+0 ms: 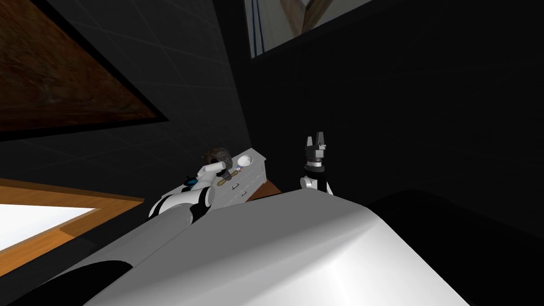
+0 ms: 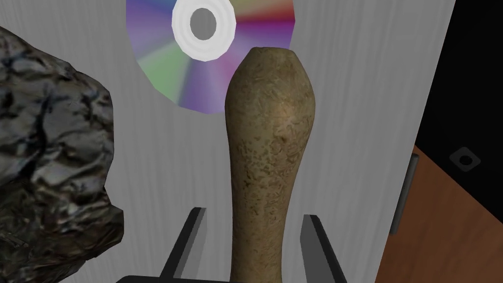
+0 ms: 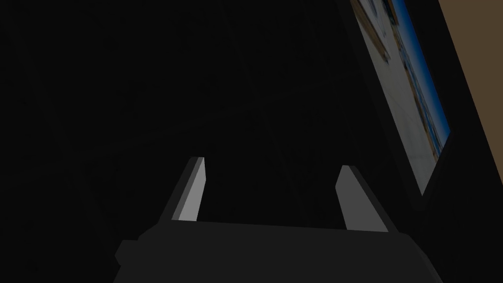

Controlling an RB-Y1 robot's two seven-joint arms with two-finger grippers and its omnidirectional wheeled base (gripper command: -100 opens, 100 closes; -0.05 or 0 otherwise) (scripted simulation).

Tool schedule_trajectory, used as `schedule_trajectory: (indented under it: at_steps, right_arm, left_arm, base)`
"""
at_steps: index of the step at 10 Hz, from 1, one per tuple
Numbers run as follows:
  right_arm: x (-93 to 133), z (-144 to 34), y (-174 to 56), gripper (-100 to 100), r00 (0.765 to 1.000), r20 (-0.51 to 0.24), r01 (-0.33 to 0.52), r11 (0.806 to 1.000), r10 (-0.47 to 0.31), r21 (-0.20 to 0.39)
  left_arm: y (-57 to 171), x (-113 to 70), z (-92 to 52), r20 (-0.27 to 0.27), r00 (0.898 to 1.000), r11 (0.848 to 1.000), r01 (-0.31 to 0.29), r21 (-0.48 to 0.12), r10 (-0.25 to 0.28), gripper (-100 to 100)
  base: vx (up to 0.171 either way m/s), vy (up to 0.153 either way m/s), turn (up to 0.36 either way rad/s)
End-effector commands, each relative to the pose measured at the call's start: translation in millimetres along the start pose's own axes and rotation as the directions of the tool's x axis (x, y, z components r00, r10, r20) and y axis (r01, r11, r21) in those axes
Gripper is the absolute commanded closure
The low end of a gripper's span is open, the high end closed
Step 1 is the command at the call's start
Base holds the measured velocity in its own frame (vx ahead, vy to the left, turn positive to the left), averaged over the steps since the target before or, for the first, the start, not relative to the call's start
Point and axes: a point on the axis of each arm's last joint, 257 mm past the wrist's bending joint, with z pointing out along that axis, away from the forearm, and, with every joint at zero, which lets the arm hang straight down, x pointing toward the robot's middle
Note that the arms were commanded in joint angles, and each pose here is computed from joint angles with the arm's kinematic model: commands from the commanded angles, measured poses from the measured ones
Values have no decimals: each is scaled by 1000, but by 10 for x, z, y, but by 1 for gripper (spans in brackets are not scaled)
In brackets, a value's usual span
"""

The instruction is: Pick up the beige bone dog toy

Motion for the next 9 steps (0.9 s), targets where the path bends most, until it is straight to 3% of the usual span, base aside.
schedule_trajectory:
  at_steps: [1, 4, 5, 6, 8, 9]
  right_arm:
    - [0, 0, 0, 0, 1000, 0, 0, 1000, 0, 0]
    - [0, 0, 0, 0, 1000, 0, 0, 1000, 0, 0]
    - [0, 0, 0, 0, 1000, 0, 0, 1000, 0, 0]
    - [0, 0, 0, 0, 1000, 0, 0, 1000, 0, 0]
    - [0, 0, 0, 0, 1000, 0, 0, 1000, 0, 0]
    - [0, 0, 0, 0, 1000, 0, 0, 1000, 0, 0]
  left_arm:
    - [0, 0, 0, 0, 1000, 1000, 0, 0, 0, 100]
    - [-1, 2, -1, 0, 1000, 1000, 0, 0, 0, 100]
    - [-1, 2, -1, 0, 1000, 1000, 0, 0, 0, 0]
    - [-90, 36, -108, 1, 1000, 1000, 3, -4, -3, 100]
    - [-107, 36, -126, 0, 1000, 1000, 3, 0, -3, 100]
    - [-108, 38, -133, 0, 1000, 1000, 3, -2, -3, 0]
  base:
    - [0, 0, 0]
    - [0, 0, 0]
    - [0, 0, 0]
    - [-49, 0, -19]
    - [-44, -3, -15]
    - [0, 0, 0]
